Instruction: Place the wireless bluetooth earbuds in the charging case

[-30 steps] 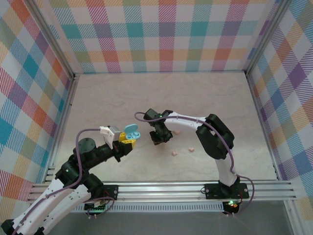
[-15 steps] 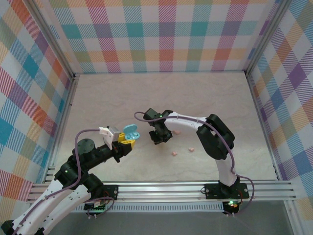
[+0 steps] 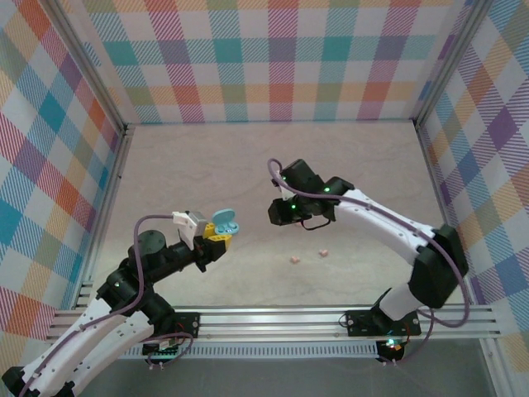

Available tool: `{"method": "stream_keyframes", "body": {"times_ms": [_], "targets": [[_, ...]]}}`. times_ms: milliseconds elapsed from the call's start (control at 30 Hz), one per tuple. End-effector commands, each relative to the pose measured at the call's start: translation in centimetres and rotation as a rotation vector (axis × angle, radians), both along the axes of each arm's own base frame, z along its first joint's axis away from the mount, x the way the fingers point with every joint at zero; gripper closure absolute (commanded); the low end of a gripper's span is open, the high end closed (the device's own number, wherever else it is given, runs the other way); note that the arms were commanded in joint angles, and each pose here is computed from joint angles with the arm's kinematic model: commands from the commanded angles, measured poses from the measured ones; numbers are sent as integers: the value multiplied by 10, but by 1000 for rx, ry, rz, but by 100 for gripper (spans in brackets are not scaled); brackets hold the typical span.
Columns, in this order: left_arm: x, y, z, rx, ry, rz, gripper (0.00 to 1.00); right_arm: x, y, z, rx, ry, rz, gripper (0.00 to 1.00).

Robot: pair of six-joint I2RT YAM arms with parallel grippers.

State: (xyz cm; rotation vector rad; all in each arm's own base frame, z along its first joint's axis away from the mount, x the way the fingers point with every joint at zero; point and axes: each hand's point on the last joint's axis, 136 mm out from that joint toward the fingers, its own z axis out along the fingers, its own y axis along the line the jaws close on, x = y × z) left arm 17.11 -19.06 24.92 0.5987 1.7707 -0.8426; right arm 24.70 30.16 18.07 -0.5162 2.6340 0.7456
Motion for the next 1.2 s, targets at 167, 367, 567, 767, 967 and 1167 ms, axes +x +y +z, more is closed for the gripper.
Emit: {"method": "stream_keyframes", "body": {"times_ms": [167,367,567,767,967,1167], "targets": [[0,-13,20,-96,-72,-54,77,-31,15,80,284,-35,91,79],[0,-19,20,-96,-77,-81,77,-48,25,119,415,-35,161,81],[0,-20,20,-112,-99,-85,77,-68,40,156,498,-99,263,80],[1,-21,20,-114,-102,-84,77,-82,60,173,529,-131,353,80],[0,-21,19,-111,-106,-89,77,-93,82,171,507,-147,451,80],[-1,-22,20,-113,-110,-100,77,-103,100,162,472,-144,522,80]]}}
